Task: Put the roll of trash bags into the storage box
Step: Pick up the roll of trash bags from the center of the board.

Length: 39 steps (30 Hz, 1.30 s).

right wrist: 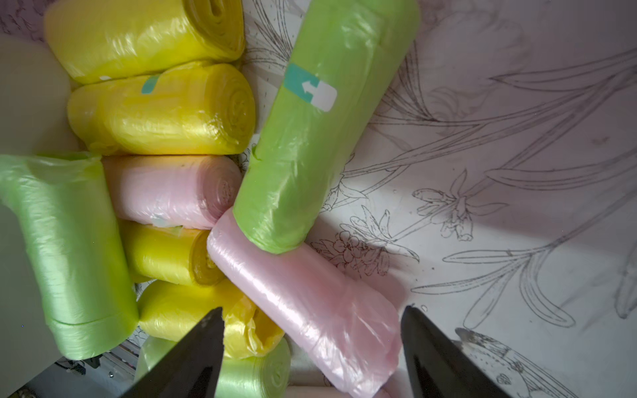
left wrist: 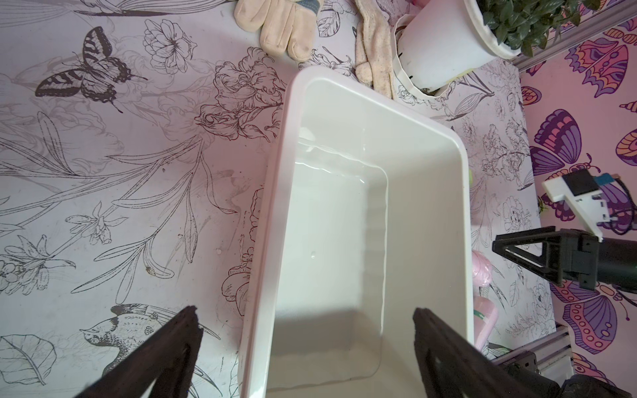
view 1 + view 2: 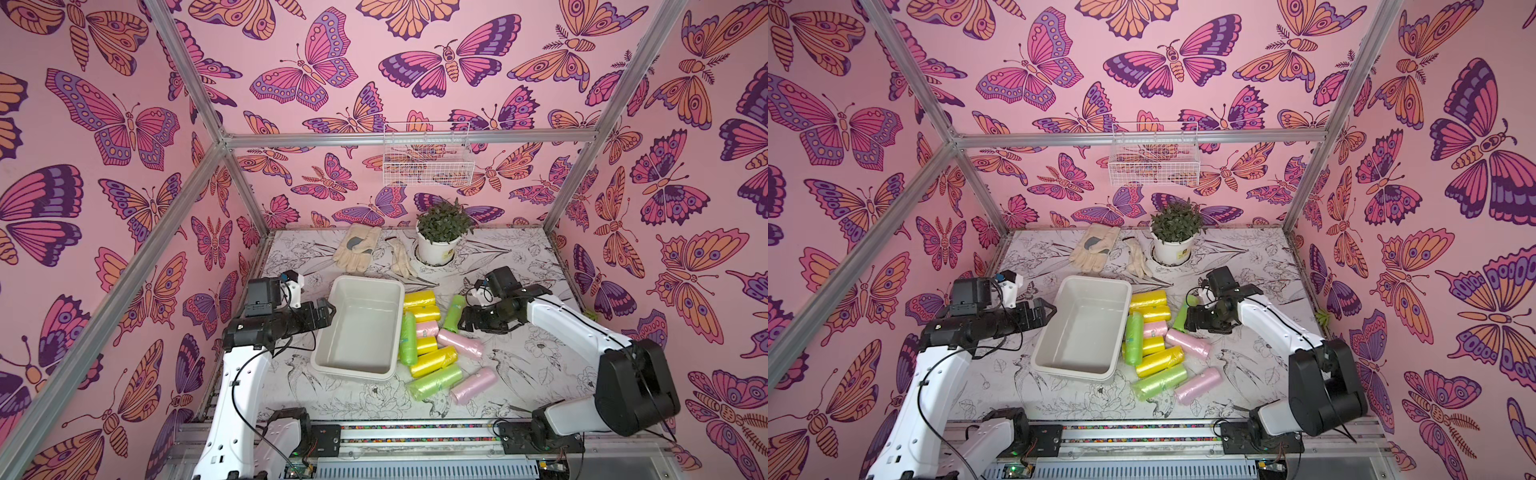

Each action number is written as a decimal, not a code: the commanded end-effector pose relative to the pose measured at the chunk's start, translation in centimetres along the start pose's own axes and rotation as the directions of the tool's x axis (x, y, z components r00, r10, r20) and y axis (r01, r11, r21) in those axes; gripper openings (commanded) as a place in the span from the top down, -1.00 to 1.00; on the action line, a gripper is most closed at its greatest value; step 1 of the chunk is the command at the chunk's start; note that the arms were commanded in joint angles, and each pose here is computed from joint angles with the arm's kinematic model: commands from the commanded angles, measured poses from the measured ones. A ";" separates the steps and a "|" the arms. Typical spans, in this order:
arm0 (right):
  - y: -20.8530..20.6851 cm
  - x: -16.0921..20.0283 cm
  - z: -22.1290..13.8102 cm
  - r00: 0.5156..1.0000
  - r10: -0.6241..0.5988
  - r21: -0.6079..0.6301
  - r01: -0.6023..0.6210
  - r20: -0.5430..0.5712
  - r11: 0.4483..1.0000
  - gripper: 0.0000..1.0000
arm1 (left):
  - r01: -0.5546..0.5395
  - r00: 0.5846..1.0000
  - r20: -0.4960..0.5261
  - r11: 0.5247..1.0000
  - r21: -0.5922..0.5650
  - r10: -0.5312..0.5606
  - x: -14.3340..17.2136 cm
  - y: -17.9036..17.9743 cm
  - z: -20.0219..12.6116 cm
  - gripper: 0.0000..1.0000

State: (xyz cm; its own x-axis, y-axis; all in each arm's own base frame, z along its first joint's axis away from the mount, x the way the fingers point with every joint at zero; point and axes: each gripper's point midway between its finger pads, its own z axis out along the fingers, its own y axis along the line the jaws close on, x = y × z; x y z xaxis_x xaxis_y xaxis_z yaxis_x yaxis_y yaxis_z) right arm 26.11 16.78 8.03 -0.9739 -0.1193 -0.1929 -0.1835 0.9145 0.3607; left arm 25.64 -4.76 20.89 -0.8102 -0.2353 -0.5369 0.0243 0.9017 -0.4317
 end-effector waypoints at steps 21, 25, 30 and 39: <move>0.1 4.9 2.8 0.989 -0.051 0.120 0.068 -0.138 0.990 -0.56 | -0.019 1.000 -0.007 1.000 0.021 0.019 0.4 -0.3 0.3 -1.00; -0.3 5.2 1.7 0.994 -0.031 0.161 0.048 -0.106 0.986 -0.59 | -0.025 1.000 0.005 0.999 0.019 0.025 0.3 -0.4 0.0 -1.00; -0.3 5.3 0.1 0.998 -0.001 0.176 0.013 -0.070 0.984 -0.65 | -0.035 0.999 0.009 0.999 0.020 0.035 0.5 -0.6 -0.1 -1.00; -0.9 6.9 0.5 0.995 0.028 0.175 -0.012 -0.091 0.985 -0.57 | -0.040 0.999 0.007 0.999 0.018 0.040 0.6 -0.7 -0.1 -1.00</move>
State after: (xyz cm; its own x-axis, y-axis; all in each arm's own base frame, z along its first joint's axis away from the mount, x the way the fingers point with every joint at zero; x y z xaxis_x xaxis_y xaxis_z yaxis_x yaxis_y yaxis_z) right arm 20.47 15.99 6.45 -0.9811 -0.1398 -0.1338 -0.1676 0.9593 0.2271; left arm 25.39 -5.37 21.25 -0.8030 -0.2129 -0.5566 0.0570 0.9023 -0.4273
